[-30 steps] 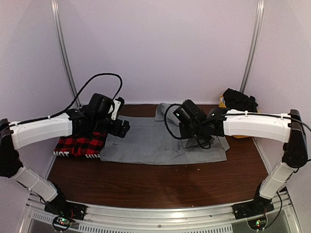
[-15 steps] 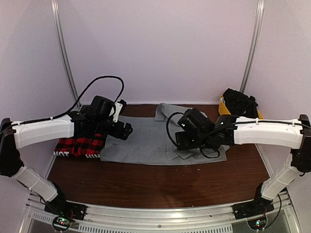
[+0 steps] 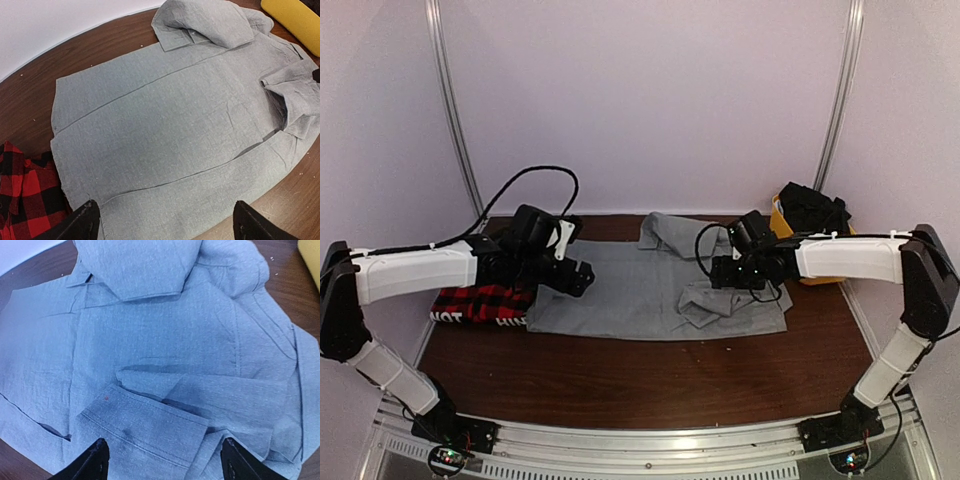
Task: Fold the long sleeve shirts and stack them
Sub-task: Place the sleeve of the 1/3-folded shirt, then pick up the sleeve from the 1/3-folded shirt.
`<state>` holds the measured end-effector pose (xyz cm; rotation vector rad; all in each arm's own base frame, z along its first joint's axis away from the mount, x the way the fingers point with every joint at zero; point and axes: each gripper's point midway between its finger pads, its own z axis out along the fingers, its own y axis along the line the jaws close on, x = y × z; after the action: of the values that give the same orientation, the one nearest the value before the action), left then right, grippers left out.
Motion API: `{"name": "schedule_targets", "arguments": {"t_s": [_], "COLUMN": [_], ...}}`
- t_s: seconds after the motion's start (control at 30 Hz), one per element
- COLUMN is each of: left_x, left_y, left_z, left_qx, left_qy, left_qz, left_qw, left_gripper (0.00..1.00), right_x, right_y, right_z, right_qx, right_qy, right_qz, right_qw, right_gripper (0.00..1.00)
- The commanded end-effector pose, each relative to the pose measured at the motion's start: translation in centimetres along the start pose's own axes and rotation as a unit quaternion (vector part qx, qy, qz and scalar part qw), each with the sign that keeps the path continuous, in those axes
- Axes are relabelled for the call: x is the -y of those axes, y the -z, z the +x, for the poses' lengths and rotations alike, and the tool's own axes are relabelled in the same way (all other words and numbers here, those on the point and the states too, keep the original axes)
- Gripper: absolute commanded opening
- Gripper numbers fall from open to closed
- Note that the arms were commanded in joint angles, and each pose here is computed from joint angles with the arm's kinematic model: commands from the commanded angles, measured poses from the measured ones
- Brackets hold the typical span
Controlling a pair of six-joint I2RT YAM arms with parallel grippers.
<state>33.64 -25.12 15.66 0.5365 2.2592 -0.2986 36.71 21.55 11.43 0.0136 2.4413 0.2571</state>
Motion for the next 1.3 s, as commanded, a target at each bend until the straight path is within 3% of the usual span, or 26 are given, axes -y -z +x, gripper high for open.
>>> {"name": "schedule_targets", "arguments": {"t_s": [0.0, 0.2, 0.63, 0.8, 0.97, 1.27], "left_x": [0.6, 0.8, 1.0, 1.0, 1.0, 0.9], "left_y": [-0.8, -1.0, -1.7, -1.7, -1.8, -2.0], "left_z": [-0.1, 0.4, 1.2, 1.5, 1.7, 1.7], "left_qx": [0.008, 0.002, -0.009, -0.012, -0.014, -0.015], "left_qy": [0.009, 0.007, 0.008, 0.008, 0.007, 0.008], "left_qz": [0.017, 0.024, 0.029, 0.029, 0.029, 0.027], "left_qw": [1.0, 1.0, 1.0, 0.999, 0.999, 0.999], "left_gripper": [0.94, 0.94, 0.94, 0.94, 0.94, 0.94], "right_x": [-1.1, -0.1, 2.3, 1.7, 1.3, 0.5], "right_y": [-2.6, -4.8, -5.6, -6.0, -6.0, -4.6], "right_z": [0.2, 1.3, 3.6, 4.2, 4.4, 2.5], "right_qx": [-0.017, -0.034, -0.049, -0.056, -0.055, -0.028], "right_qy": [-0.002, -0.004, -0.025, -0.031, -0.038, -0.026], "right_qz": [-0.052, -0.041, -0.028, -0.048, -0.065, -0.081], "right_qw": [0.999, 0.999, 0.998, 0.997, 0.996, 0.996], "right_gripper": [0.76, 0.72, 0.72, 0.67, 0.54, 0.11]}}
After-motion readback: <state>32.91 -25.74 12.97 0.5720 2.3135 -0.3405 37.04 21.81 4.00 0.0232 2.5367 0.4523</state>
